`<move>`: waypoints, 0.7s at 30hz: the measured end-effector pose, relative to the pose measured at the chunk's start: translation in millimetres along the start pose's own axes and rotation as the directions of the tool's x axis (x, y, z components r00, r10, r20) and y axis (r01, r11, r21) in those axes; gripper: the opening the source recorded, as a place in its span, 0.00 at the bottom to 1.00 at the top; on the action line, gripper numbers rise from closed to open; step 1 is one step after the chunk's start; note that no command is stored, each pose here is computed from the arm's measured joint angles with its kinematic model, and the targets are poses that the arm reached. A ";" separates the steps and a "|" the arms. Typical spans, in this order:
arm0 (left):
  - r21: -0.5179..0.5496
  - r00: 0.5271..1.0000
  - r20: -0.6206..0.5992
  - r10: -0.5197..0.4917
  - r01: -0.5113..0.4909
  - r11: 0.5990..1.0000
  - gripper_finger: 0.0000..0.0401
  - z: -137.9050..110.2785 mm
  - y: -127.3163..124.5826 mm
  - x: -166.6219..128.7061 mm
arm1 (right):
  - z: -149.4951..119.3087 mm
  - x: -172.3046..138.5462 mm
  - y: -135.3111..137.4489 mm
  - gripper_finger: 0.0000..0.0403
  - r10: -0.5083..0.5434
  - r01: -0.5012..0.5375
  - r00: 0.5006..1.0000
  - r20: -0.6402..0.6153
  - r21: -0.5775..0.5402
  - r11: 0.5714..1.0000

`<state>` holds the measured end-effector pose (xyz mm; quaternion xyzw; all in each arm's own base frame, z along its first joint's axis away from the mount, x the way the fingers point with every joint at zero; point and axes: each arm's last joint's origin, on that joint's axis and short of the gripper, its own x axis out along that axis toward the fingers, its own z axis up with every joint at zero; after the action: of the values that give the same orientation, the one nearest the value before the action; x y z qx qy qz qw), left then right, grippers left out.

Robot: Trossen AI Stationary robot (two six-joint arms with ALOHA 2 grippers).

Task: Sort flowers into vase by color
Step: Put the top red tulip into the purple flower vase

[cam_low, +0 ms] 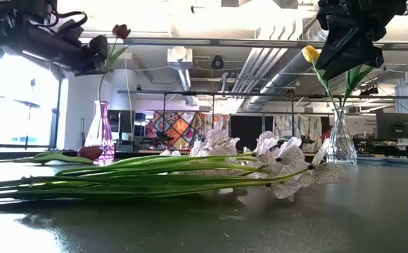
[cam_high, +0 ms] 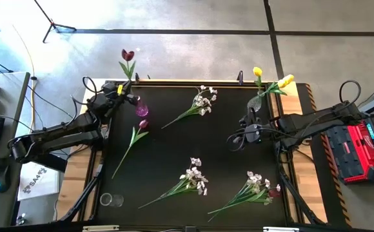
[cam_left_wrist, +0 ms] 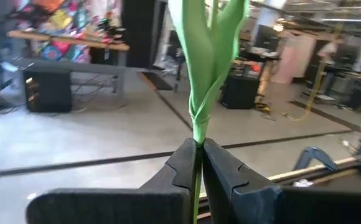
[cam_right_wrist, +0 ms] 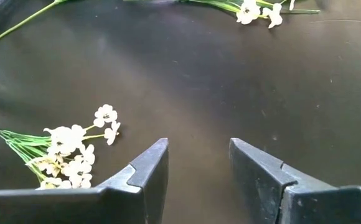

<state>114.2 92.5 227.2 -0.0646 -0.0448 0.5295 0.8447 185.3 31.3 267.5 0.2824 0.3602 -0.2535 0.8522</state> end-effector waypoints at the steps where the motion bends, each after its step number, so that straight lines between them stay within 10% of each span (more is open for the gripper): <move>1: 0.002 1.000 0.006 -0.023 0.023 1.000 0.04 1.0 -0.8 0.0 | -0.1 0.0 0.0 0.39 0.001 -0.001 1.000 -0.002 -0.002 1.000; 21: -0.052 0.980 -0.052 -0.190 0.187 0.981 0.28 4.5 -4.8 -3.1 | 8.1 -12.7 4.8 0.39 0.035 -0.035 0.999 -0.018 0.002 0.999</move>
<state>116.5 87.9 232.4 -0.0950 -0.0390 0.4439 0.8902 184.4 32.2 283.2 0.2916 0.3625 -0.2360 0.8531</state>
